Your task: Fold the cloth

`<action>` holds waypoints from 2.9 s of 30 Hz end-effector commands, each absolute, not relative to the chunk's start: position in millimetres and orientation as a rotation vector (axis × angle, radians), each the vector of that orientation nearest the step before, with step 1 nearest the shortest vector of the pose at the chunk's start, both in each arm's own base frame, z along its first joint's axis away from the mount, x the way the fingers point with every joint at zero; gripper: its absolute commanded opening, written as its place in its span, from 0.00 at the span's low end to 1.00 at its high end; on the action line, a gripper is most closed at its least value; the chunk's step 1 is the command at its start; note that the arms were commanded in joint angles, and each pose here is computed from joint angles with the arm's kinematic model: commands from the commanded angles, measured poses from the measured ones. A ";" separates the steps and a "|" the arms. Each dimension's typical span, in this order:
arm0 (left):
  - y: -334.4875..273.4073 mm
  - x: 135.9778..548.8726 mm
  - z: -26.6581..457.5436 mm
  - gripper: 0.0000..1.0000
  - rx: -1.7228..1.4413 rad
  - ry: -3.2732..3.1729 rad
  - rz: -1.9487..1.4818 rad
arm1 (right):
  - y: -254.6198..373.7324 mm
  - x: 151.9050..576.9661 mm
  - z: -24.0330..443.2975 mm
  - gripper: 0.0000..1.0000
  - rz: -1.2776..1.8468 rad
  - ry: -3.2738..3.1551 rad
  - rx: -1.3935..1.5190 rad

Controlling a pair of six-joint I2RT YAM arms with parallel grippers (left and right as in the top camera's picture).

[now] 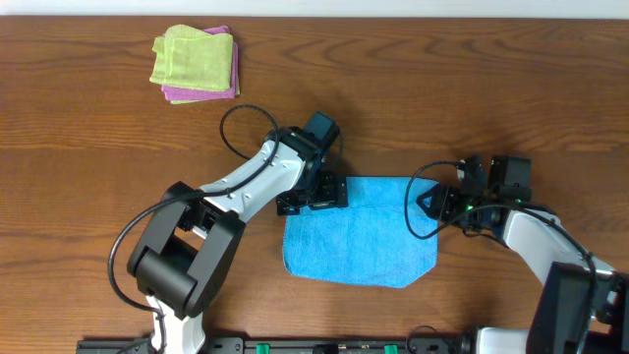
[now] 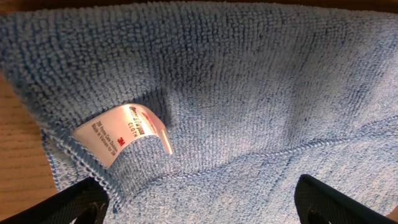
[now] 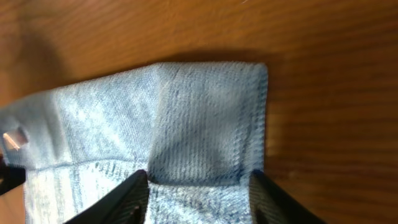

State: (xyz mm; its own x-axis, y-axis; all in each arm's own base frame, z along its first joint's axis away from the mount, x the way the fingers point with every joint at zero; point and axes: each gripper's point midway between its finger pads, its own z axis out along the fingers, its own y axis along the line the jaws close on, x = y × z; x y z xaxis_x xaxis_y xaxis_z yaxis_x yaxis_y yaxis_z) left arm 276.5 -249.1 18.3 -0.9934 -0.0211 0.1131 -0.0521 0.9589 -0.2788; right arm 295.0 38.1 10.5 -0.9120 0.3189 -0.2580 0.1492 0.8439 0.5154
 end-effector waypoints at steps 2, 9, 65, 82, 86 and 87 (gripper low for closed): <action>-244.6 276.7 12.7 0.96 0.079 -3.005 0.392 | 26.2 308.2 12.7 0.50 0.641 2.651 0.402; -244.8 277.0 12.8 0.95 0.079 -3.006 0.393 | 28.2 318.1 17.2 0.48 0.656 2.608 0.446; -247.5 291.9 16.1 0.06 0.095 -3.040 0.449 | 58.8 327.1 21.3 0.01 0.762 2.607 0.392; -270.2 343.9 30.7 0.06 0.139 -3.178 0.701 | 56.0 352.2 49.6 0.02 0.698 2.486 0.281; -273.5 348.3 32.8 0.06 0.148 -3.191 0.726 | 57.3 356.6 49.5 0.01 0.646 2.477 0.261; -273.6 349.4 32.8 0.06 0.148 -3.196 0.727 | 57.1 357.6 49.4 0.01 0.630 2.475 0.259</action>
State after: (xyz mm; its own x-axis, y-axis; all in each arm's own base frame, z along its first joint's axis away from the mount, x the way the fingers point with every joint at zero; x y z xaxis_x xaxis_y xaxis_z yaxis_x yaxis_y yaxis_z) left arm 346.7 -270.0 33.1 -0.9871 -0.1150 -0.1118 -0.0561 0.9004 -0.4315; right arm 349.6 56.0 41.0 -0.8362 0.3396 -0.4306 0.0740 0.8479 0.5250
